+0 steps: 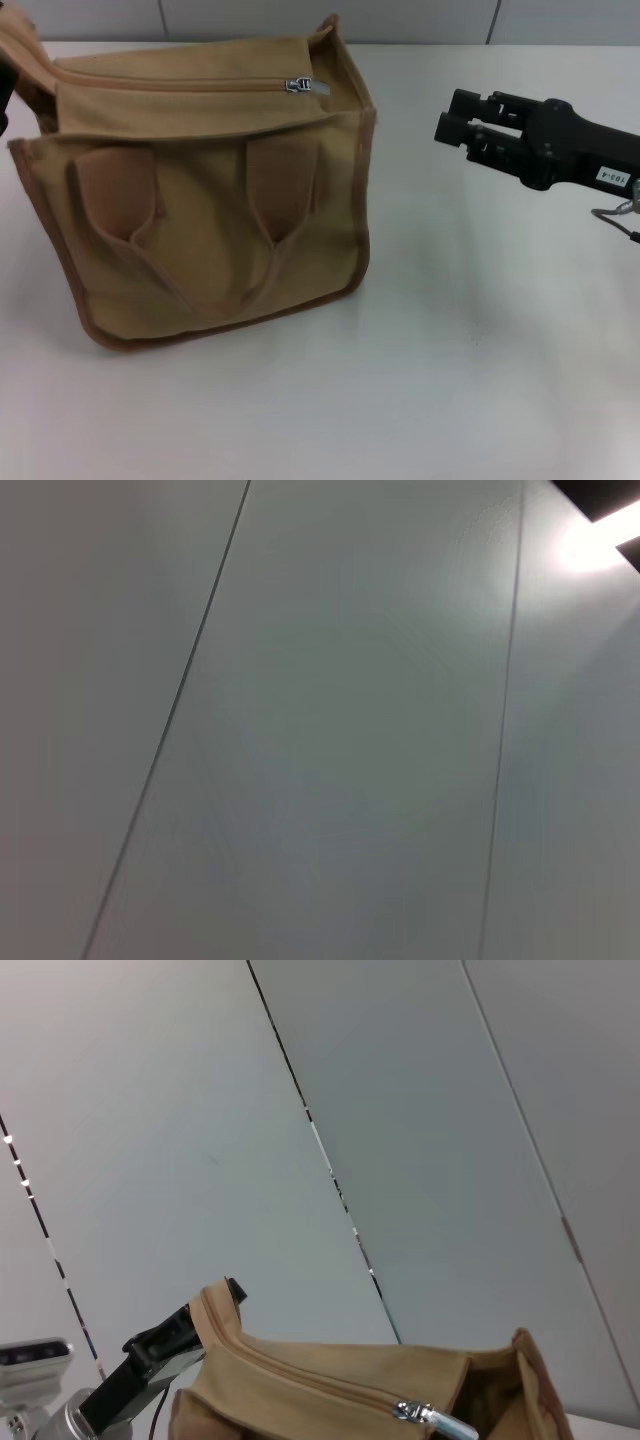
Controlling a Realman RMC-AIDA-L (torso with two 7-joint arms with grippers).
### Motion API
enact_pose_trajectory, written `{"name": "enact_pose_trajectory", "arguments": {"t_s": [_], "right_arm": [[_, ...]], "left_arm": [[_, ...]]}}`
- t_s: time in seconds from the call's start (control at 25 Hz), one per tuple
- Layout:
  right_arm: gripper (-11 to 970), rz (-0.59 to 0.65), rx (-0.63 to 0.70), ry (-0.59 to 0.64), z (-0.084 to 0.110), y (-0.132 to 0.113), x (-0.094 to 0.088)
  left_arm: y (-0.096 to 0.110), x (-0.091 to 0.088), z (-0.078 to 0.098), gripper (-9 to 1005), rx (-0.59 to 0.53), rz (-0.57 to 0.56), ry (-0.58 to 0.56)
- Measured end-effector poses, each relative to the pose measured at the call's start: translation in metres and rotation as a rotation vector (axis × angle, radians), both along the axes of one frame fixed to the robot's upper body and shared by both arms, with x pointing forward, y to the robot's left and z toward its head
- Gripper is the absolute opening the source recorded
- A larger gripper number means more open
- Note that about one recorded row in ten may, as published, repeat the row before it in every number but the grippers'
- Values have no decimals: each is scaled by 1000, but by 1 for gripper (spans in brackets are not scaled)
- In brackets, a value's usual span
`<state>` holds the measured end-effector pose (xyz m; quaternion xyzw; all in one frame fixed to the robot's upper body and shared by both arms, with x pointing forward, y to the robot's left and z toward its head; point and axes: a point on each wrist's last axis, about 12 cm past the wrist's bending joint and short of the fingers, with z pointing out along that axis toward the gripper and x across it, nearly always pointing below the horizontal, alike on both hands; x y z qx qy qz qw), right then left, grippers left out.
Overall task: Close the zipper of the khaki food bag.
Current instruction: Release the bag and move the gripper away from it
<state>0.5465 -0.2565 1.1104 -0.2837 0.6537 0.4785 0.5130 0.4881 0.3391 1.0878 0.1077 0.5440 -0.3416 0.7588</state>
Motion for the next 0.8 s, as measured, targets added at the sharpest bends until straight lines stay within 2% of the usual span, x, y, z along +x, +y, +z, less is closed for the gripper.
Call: {"name": "enact_pose_trajectory", "arguments": {"t_s": [0.08, 0.12, 0.16, 0.2, 0.28, 0.32, 0.36, 0.44, 0.56, 0.64, 0.8], "right_arm": [[455, 9, 1, -3, 0, 1, -1], [487, 9, 1, -3, 0, 1, -1], [519, 16, 0, -14, 0, 2, -1], [551, 16, 0, -14, 0, 2, -1], [616, 21, -3, -26, 0, 2, -2], [648, 21, -3, -26, 0, 2, -2], [680, 22, -4, -26, 0, 2, -2], [740, 21, -6, -26, -1, 2, -2], [829, 22, -8, -31, -1, 2, -2], [829, 23, -9, -35, 0, 3, -2], [829, 35, -16, -30, -1, 5, -2]], "left_arm": [[11, 3, 5, 80, -14, -83, 114], [11, 3, 5, 193, -14, -83, 114], [19, 4, 9, 306, -5, -128, 181], [19, 4, 9, 326, -5, -128, 181], [33, 5, 16, 366, 3, -186, 265], [33, 5, 16, 385, 3, -186, 265], [44, 4, 22, 405, 1, -212, 305], [51, 3, 27, 445, 3, -224, 329], [66, 1, 39, 504, 53, -276, 391], [69, 0, 42, 544, 71, -293, 405], [77, 0, 53, 732, 156, -346, 463]]}}
